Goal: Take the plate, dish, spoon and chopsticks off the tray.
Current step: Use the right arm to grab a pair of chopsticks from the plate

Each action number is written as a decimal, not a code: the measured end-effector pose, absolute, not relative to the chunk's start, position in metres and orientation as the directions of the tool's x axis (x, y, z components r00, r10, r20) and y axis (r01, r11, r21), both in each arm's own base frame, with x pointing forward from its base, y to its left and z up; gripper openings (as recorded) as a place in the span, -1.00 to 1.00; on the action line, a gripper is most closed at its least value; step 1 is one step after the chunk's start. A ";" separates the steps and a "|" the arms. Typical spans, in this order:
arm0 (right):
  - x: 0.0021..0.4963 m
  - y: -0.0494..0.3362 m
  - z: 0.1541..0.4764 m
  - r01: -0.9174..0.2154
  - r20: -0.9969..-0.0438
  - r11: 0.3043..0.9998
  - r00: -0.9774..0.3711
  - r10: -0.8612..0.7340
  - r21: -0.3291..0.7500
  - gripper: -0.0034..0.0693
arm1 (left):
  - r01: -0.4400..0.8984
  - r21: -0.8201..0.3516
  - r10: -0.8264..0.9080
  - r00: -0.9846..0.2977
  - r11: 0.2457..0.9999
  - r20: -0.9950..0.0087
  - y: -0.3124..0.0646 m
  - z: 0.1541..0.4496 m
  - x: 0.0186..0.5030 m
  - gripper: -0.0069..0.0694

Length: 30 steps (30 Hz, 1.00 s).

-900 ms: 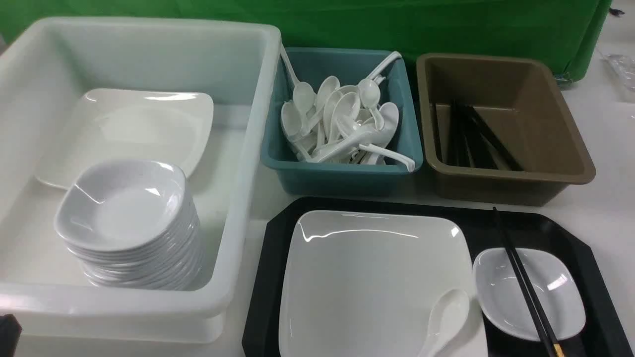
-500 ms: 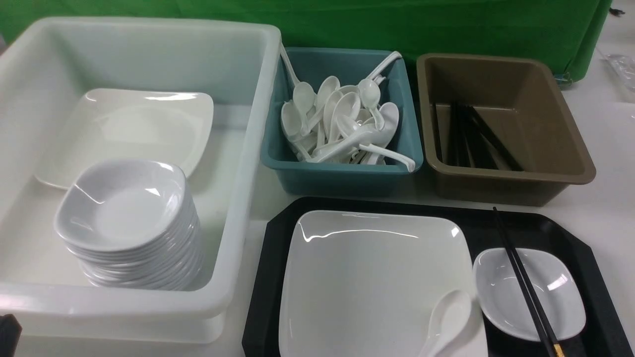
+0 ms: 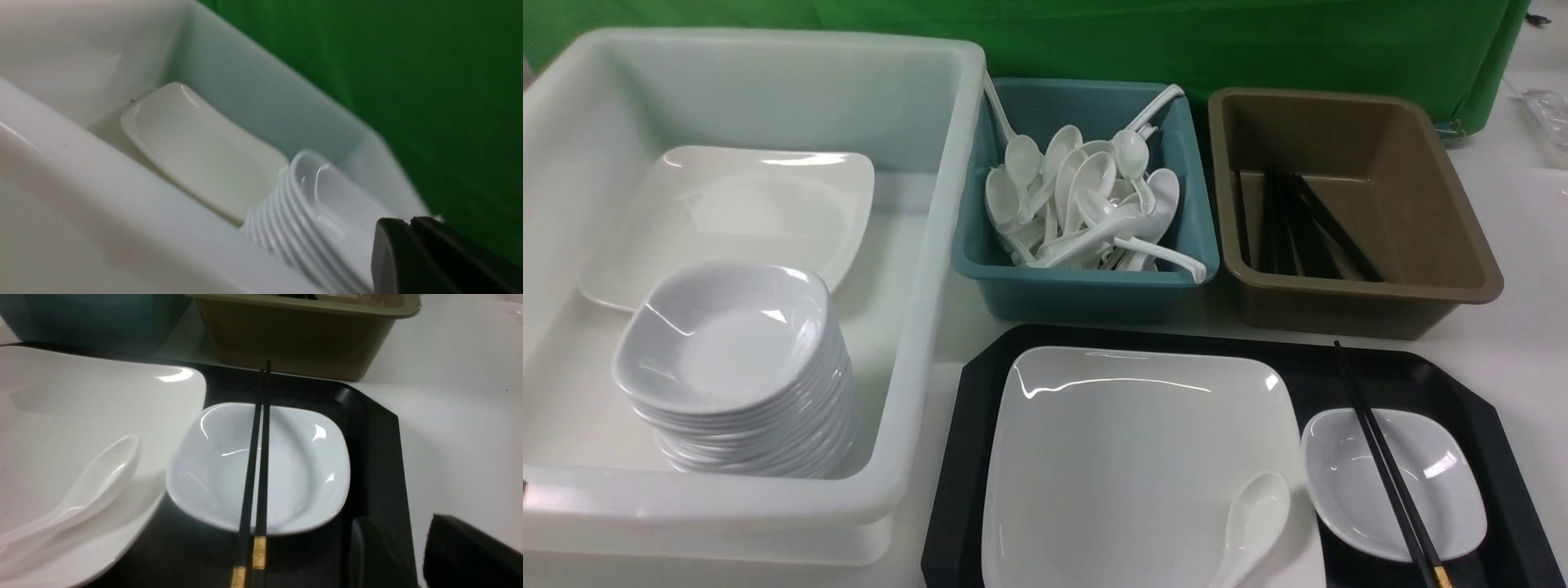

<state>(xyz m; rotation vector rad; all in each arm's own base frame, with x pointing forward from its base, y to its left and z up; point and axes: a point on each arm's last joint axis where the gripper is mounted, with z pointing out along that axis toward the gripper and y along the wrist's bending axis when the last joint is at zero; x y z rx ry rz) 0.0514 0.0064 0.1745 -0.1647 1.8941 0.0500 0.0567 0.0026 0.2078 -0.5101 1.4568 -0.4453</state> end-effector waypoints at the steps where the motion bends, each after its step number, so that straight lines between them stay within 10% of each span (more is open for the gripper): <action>1: 0.051 0.006 0.174 -0.139 -0.945 0.989 -0.314 -0.095 -0.053 -0.24 | -0.011 -0.614 -0.610 0.101 0.789 -0.786 0.004 0.210 0.056 -0.77; 9: 0.051 0.006 0.174 -0.139 -0.945 0.989 -0.315 -0.089 -0.047 -0.24 | 0.066 -0.644 -0.647 0.123 0.762 -0.753 0.000 0.249 0.051 -0.77; 13: 0.051 0.006 0.174 -0.139 -0.945 0.989 -0.314 -0.095 -0.053 -0.24 | 0.113 -0.393 -0.379 -0.129 0.913 -0.916 -0.014 0.300 0.061 -0.77; 18: 0.051 0.006 0.174 -0.139 -0.944 0.989 -0.314 -0.096 -0.054 -0.24 | 0.266 -0.255 -0.111 -0.459 0.930 -0.882 -0.033 0.331 0.100 -0.77; 30: 0.053 0.007 0.179 -0.139 -0.961 0.990 -0.267 -0.073 -0.036 -0.24 | 0.516 -0.184 0.174 -0.569 0.837 -0.803 -0.080 0.316 0.156 -0.77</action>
